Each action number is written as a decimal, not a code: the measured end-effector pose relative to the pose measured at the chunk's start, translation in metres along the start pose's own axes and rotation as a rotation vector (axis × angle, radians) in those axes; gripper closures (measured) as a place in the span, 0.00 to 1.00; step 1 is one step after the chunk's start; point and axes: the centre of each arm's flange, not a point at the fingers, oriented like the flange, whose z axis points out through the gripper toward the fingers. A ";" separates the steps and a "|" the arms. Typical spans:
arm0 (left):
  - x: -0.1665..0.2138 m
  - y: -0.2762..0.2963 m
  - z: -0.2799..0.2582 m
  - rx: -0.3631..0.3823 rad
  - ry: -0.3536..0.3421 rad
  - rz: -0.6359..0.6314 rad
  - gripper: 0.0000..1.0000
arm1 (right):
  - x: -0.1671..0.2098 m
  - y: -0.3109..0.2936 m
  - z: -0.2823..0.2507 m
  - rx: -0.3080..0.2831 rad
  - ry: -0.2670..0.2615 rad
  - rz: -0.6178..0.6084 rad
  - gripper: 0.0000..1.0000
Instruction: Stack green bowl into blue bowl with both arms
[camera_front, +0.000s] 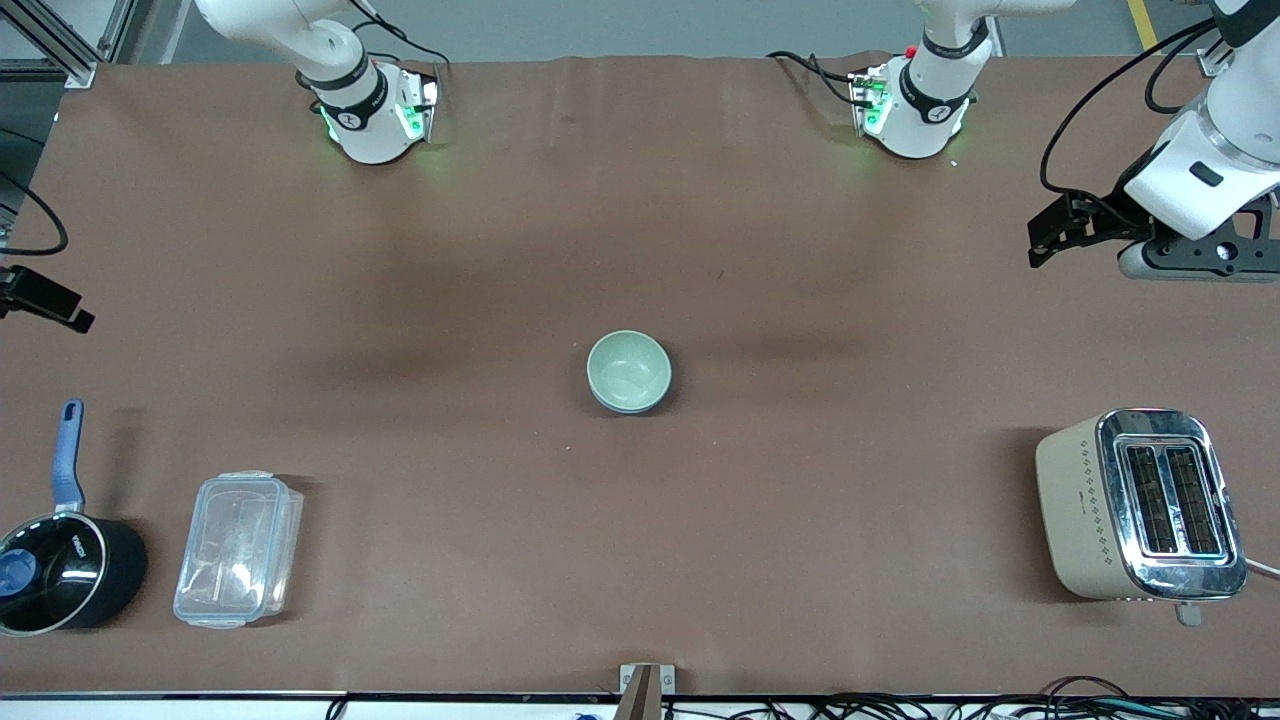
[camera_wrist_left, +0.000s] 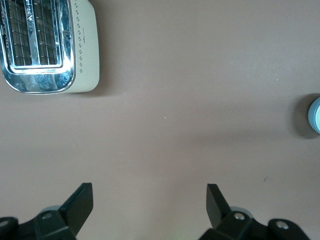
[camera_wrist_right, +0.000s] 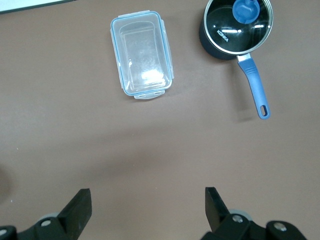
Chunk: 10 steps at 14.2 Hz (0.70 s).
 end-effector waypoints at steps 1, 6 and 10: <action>0.000 0.000 0.000 0.000 0.000 -0.001 0.00 | -0.003 -0.006 -0.006 -0.011 0.004 -0.016 0.00; 0.001 -0.002 0.000 0.000 0.001 -0.004 0.00 | -0.037 -0.021 -0.046 -0.007 0.004 -0.014 0.00; 0.007 -0.004 0.001 -0.002 0.001 -0.008 0.00 | -0.046 -0.016 -0.044 -0.008 -0.028 -0.007 0.00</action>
